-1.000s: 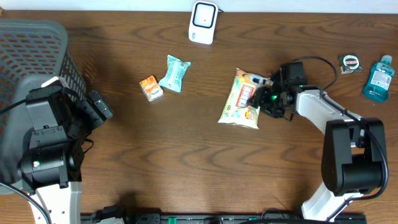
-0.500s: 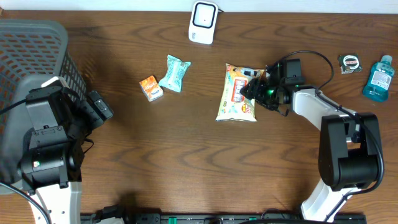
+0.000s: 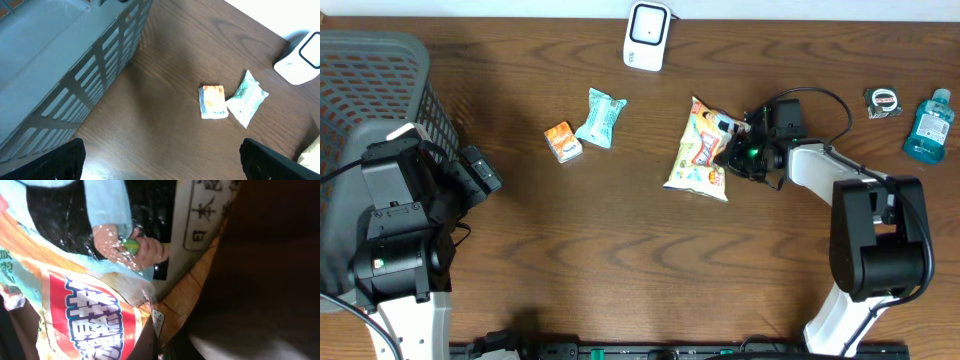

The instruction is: Scan the item barcode

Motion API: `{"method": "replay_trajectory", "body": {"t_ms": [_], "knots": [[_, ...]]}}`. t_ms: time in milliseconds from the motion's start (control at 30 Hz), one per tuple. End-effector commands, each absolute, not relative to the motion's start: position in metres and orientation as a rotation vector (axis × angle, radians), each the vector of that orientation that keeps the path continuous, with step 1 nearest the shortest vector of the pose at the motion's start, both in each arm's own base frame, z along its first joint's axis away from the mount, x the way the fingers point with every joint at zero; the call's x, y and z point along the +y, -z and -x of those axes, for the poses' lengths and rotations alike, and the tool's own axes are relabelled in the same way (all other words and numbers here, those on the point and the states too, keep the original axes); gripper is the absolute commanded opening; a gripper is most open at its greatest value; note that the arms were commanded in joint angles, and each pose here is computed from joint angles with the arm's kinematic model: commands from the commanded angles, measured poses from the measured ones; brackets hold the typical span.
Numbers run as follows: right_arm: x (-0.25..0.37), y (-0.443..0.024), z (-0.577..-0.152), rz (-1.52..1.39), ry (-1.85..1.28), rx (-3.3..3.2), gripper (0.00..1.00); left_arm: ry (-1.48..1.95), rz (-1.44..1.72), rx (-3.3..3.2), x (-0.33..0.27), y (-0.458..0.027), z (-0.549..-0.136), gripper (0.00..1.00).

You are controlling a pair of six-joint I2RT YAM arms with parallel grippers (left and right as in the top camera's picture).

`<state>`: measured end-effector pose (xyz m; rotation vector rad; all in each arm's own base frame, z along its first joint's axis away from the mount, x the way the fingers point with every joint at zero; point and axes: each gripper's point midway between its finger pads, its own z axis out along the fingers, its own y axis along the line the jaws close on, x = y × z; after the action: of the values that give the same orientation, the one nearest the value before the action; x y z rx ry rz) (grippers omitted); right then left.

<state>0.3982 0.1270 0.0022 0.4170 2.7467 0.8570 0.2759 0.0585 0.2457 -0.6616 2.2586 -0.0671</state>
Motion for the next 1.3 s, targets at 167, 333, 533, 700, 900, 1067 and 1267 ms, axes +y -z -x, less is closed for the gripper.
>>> {"method": "replay_trajectory", "body": {"t_ms": [167, 333, 533, 700, 900, 1067, 1267], "knots": [[0.125, -0.06, -0.4, -0.267, -0.825, 2.626, 0.01, 0.055, 0.683, 2.248, 0.062, -0.247, -0.276, 0.98], [0.138, -0.095, -0.397, -0.131, -0.926, 2.544, 0.01, 0.055, 0.683, 2.248, 0.062, -0.247, -0.276, 0.98], [0.13, -0.086, -0.39, -0.178, -0.859, 2.6, 0.01, 0.055, 0.683, 2.248, 0.062, -0.247, -0.276, 0.98], [0.103, -0.066, -0.392, -0.263, -0.631, 2.649, 0.71, 0.055, 0.683, 2.248, 0.062, -0.247, -0.276, 0.98], [0.108, -0.039, -0.397, -0.268, -0.641, 2.681, 0.86, 0.055, 0.683, 2.248, 0.062, -0.247, -0.276, 0.98], [0.133, -0.009, -0.394, -0.235, -0.825, 2.724, 0.87, 0.055, 0.683, 2.248, 0.062, -0.247, -0.276, 0.98], [0.149, 0.014, -0.383, -0.402, -0.972, 2.792, 0.9, 0.055, 0.683, 2.248, 0.062, -0.247, -0.276, 0.98]]}}
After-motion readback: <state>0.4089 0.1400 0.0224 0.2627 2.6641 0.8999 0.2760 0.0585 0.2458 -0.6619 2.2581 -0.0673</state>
